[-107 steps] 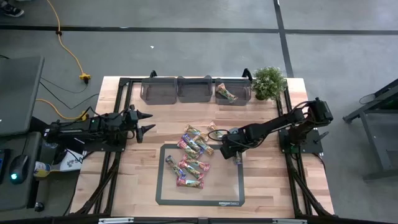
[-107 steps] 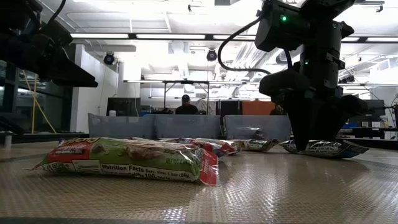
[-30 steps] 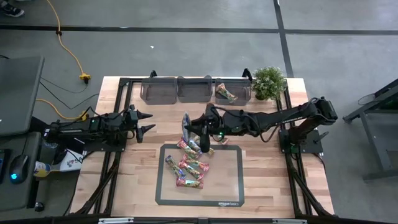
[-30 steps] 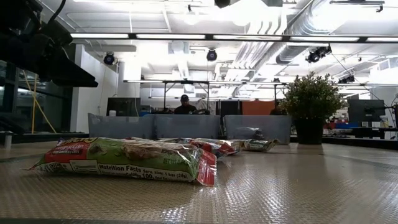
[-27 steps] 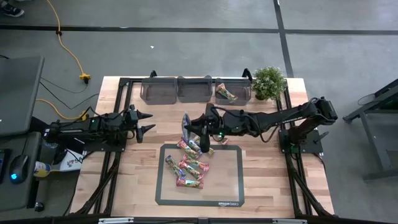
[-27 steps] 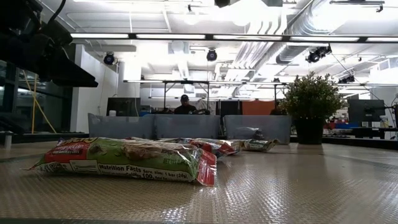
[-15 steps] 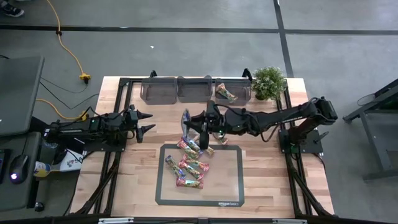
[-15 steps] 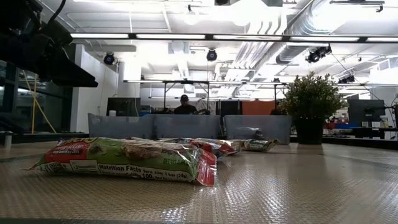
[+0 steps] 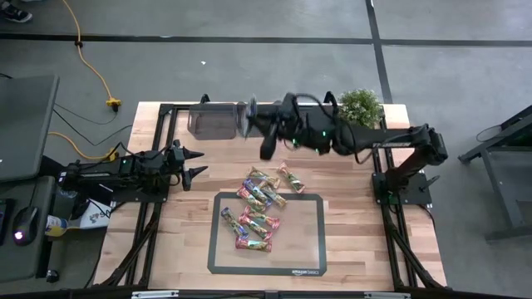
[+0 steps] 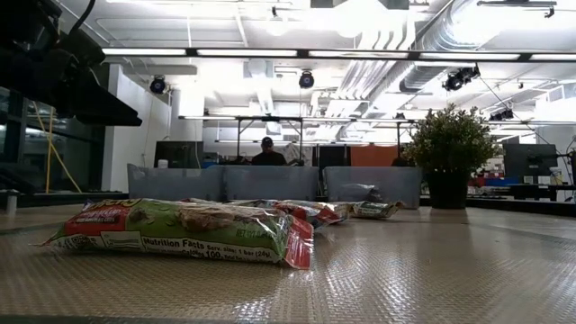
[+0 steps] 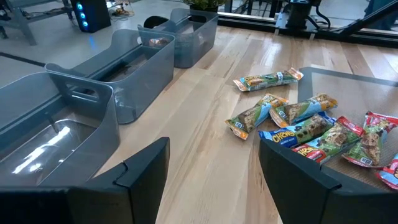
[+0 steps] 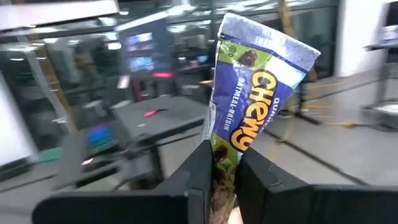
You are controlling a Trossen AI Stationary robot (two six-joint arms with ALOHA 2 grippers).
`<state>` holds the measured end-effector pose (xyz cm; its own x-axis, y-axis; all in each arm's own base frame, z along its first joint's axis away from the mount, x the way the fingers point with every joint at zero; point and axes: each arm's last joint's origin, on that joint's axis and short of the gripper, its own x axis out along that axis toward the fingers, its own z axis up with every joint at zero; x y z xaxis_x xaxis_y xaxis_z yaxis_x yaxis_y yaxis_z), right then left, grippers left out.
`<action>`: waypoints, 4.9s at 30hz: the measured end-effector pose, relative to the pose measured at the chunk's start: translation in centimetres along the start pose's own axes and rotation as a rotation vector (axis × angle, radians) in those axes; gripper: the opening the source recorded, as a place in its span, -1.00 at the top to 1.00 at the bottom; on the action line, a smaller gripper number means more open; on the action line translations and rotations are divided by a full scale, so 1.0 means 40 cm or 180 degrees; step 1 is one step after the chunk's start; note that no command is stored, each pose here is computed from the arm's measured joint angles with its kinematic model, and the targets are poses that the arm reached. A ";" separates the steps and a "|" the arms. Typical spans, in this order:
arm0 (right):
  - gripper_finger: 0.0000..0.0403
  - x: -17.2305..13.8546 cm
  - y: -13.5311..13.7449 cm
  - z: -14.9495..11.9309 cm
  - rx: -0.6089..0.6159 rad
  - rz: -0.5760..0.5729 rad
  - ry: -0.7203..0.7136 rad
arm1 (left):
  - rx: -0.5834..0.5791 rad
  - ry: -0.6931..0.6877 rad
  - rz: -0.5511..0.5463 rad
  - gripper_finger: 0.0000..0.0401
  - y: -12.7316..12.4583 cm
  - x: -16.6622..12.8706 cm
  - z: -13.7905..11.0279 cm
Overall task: Pick and place Granola Bars by type
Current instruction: Put the blue granola bar into the middle black bin, then put the yellow granola bar into the right black bin
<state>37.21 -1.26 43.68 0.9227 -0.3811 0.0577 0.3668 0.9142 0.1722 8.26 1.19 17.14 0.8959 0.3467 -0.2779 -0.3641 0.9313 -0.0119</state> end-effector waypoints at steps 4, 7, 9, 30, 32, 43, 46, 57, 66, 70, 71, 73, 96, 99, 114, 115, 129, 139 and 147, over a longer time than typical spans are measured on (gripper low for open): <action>0.79 0.046 -0.050 0.037 -0.0005 -0.0289 -0.0005 | 0.0000 0.0002 -0.0001 -0.21 0.000 0.000 0.000; 0.79 0.091 -0.087 0.052 0.0049 -0.0489 0.0025 | -0.0001 0.0000 0.0001 -0.21 0.000 0.000 0.000; 0.79 0.127 -0.112 0.049 0.0107 -0.0641 0.0103 | 0.0001 0.0000 0.0000 -0.21 0.000 0.000 0.000; 0.79 0.361 -0.439 -0.308 0.1088 -0.1760 0.1921 | 0.0000 0.0001 0.0000 -0.21 0.000 0.000 0.000; 0.79 0.367 -0.454 -0.341 0.1165 -0.1770 0.2075 | 0.0001 0.0001 -0.0001 -0.21 0.000 0.000 0.000; 0.79 0.336 -0.477 -0.446 0.1400 -0.2408 0.2815 | -0.0001 0.0000 0.0000 -0.21 0.000 0.000 0.000; 0.79 0.326 -0.489 -0.447 0.1356 -0.2539 0.2892 | 0.0000 0.0001 0.0000 -0.21 0.000 0.000 0.000; 0.79 0.318 -0.546 -0.432 0.1463 -0.2649 0.2869 | 0.0000 0.0002 -0.0001 -0.21 0.000 0.000 0.000; 0.81 0.303 -0.562 -0.435 0.1515 -0.2551 0.3152 | 0.0000 0.0002 0.0000 -0.21 0.000 0.000 0.000; 0.83 0.297 -0.556 -0.438 0.1489 -0.2506 0.3297 | -0.0001 0.0000 0.0000 -0.21 0.000 0.000 0.000; 0.83 0.296 -0.555 -0.439 0.1500 -0.2495 0.3325 | 0.0001 0.0002 -0.0001 -0.21 0.000 0.000 0.000; 0.82 0.295 -0.553 -0.440 0.1509 -0.2482 0.3346 | 0.0000 0.0003 -0.0001 -0.21 0.000 0.000 0.000; 0.63 0.297 -0.546 -0.441 0.1640 -0.2190 0.3481 | 0.0000 0.0001 -0.0001 -0.21 0.000 0.000 0.000; 0.56 0.299 -0.546 -0.441 0.1655 -0.2165 0.3469 | 0.0001 0.0002 -0.0001 -0.21 0.000 0.000 0.000; 0.49 0.340 -0.461 -0.294 0.1335 -0.1198 0.2950 | 0.0001 0.0002 0.0000 -0.21 0.000 0.000 0.000; 0.48 0.339 -0.448 -0.274 0.1302 -0.1098 0.2827 | 0.0000 0.0002 -0.0001 -0.21 0.000 0.000 0.000; 0.49 0.232 -0.212 -0.081 0.0718 -0.0292 0.2203 | 0.0000 0.0001 -0.0001 -0.21 0.000 0.000 0.000; 0.49 0.173 -0.057 -0.076 0.0426 0.0108 0.2312 | 0.0000 0.0002 -0.0001 -0.21 0.000 0.000 0.000; 0.49 0.113 0.043 -0.145 0.0363 -0.0078 0.2870 | 0.0000 0.0000 -0.0001 -0.21 0.000 0.000 0.000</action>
<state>42.70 -0.62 38.54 0.6751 -0.1041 -0.7303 0.4179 0.8698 0.2624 8.25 1.19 17.14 0.8959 0.3465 -0.2780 -0.3639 0.9314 -0.0119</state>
